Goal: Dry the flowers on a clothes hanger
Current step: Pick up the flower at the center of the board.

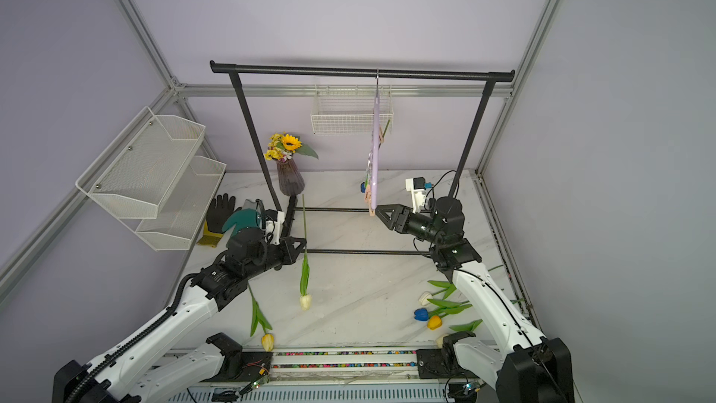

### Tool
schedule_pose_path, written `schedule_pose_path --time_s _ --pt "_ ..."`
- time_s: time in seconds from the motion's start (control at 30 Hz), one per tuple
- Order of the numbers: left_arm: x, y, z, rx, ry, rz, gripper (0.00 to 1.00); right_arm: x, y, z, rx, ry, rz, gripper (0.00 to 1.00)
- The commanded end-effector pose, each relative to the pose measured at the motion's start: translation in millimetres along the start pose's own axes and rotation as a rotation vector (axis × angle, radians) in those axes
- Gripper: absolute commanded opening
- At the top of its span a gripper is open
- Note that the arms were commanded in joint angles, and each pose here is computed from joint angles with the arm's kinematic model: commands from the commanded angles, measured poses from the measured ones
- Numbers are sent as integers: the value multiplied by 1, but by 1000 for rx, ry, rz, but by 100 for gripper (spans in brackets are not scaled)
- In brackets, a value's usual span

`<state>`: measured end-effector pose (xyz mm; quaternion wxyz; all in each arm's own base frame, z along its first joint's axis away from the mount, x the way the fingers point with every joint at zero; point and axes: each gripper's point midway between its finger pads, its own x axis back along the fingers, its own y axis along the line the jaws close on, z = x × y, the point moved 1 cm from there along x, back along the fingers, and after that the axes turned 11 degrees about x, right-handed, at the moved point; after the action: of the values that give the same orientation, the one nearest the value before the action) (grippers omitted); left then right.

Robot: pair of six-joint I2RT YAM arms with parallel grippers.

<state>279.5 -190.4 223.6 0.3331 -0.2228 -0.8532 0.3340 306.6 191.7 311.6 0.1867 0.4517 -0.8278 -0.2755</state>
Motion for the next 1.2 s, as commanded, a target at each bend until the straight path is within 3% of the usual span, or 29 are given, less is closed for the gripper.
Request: schedule_pose_path --time_s 0.0,0.2,0.4,0.7,1.17 --pt "-5 -58 -17 -129 -48 291 0 -2 23 -9 94 -80 -130 52" --pt "-29 -101 -17 -190 39 527 0 -11 30 1 119 -125 -189 52" --pt "-42 -126 -29 -202 49 646 0 -21 28 11 135 -120 -210 52" --pt "-46 -142 -24 -257 54 676 0 -33 7 11 146 -128 -147 52" --pt "-54 -148 -6 -292 122 691 0 -42 20 2 175 -116 -244 50"
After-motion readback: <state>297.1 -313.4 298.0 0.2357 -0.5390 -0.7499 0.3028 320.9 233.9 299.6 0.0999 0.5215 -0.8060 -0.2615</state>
